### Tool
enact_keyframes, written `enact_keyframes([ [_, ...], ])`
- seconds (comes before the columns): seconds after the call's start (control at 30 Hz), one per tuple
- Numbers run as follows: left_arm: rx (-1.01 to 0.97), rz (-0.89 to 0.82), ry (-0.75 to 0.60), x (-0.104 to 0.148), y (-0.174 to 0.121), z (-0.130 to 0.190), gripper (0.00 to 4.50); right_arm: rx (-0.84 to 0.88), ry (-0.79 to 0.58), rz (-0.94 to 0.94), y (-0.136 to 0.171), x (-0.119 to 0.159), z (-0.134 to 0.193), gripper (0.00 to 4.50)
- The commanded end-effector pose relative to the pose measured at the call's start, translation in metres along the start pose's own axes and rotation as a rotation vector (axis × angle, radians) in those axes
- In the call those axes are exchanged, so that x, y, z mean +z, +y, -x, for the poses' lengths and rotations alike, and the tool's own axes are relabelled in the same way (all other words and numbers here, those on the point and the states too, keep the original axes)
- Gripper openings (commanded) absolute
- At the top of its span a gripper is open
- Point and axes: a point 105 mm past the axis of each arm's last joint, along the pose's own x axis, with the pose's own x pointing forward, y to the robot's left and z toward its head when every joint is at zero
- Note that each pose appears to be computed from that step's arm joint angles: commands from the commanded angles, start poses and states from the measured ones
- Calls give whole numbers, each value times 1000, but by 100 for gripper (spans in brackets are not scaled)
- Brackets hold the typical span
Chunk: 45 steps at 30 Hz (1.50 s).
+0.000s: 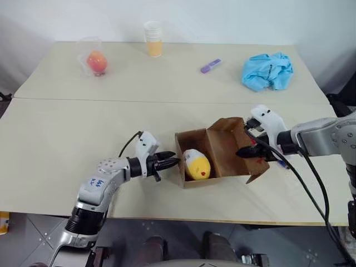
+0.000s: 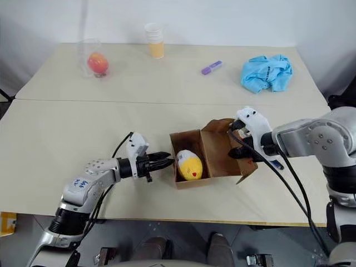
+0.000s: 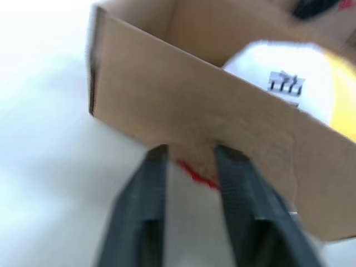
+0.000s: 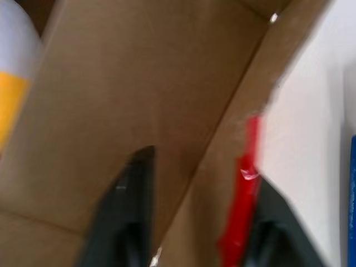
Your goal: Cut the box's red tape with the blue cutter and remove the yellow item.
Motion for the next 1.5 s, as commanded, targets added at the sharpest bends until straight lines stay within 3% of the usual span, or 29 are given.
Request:
enact_keyframes([
  [0.03, -22, -15, -21, 11, -2, 21, 274, -67, -224, 67, -16, 26, 25, 304],
  [0.1, -1, -31, 5, 9, 4, 42, 338, -110, -331, 73, -31, 33, 39, 374],
  [0.17, 30, -43, 35, 4, 11, 63, 402, -41, -414, 119, -28, 37, 53, 445],
  [0.23, 69, -36, 37, -1, 18, 86, 446, 141, -525, 205, -7, 40, 70, 450],
  [0.3, 85, -22, 41, -8, 22, 108, 446, 264, -597, 259, 3, 35, 85, 450],
  [0.43, 120, -7, -7, -12, 24, 151, 446, 283, -658, 376, -12, 21, 95, 450],
  [0.5, 178, -10, 23, -20, 30, 177, 446, 334, -661, 519, -10, 9, 98, 450],
  [0.6, 221, 28, 45, -26, 30, 203, 446, 358, -719, 591, -4, 6, 100, 450],
  [0.7, 225, 146, 6, -16, 24, 216, 446, 388, -745, 687, 15, -4, 96, 450],
  [0.77, 229, 133, 6, -5, 23, 218, 446, 359, -775, 682, 19, -8, 97, 450],
  [0.93, -8, 77, 83, 36, 1, 173, 446, 263, -689, 702, 5, -33, 101, 450],
  [1.07, -224, -104, 212, 74, -18, 120, 446, 175, -694, 673, -8, -32, 111, 450],
  [1.23, -414, -217, 408, 76, -30, 56, 446, 192, -684, 648, 4, -40, 110, 450],
  [1.5, -415, -391, 359, 85, -29, -37, 446, 147, -711, 612, 17, -40, 106, 450],
])
